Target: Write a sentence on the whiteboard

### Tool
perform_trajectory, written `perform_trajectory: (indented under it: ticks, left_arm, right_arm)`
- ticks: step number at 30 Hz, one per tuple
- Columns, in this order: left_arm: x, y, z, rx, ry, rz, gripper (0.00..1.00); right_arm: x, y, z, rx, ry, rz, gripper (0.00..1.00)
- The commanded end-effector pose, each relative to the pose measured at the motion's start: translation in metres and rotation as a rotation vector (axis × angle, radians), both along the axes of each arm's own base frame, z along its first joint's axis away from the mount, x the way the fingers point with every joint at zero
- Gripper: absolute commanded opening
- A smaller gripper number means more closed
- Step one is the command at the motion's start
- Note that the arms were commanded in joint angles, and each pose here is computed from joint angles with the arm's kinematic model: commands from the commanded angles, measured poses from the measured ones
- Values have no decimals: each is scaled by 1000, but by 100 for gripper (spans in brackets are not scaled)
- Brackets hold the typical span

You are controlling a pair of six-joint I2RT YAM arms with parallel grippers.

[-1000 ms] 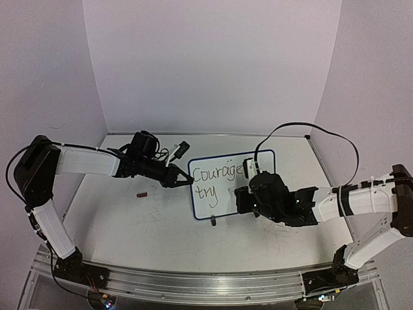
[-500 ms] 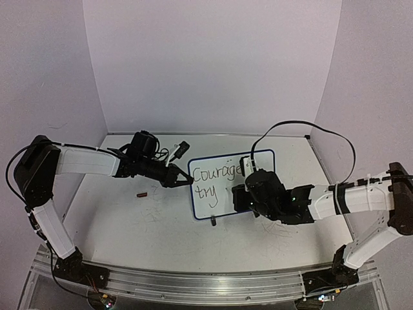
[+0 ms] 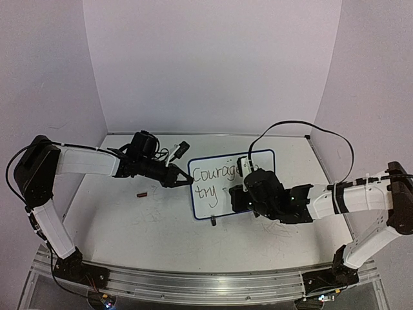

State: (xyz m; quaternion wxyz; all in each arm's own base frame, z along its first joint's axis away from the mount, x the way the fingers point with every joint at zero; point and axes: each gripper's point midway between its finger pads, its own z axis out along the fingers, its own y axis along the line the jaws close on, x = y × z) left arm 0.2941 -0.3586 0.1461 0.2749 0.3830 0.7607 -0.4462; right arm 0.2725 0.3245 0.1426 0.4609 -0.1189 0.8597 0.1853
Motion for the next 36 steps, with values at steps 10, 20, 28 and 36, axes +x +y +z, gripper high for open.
perform_trajectory:
  ticks: [10,20,28,36]
  left_arm:
    - [-10,7,-11,56,-1,-11,0]
    - [-10,7,-11,57,0,-11,0]
    - [-10,7,-12,58,0,-10,0]
    - [-10,7,-10,56,-3,-10,0]
  right_arm:
    - [-4,-12,-16,-9,35,-37,0]
    - [-2,-20,-13,-20,21,-67,0]
    - [1,-25,-4,-23,-5,-95,0]
    - [7,-21,7,-18,-33,-99,0]
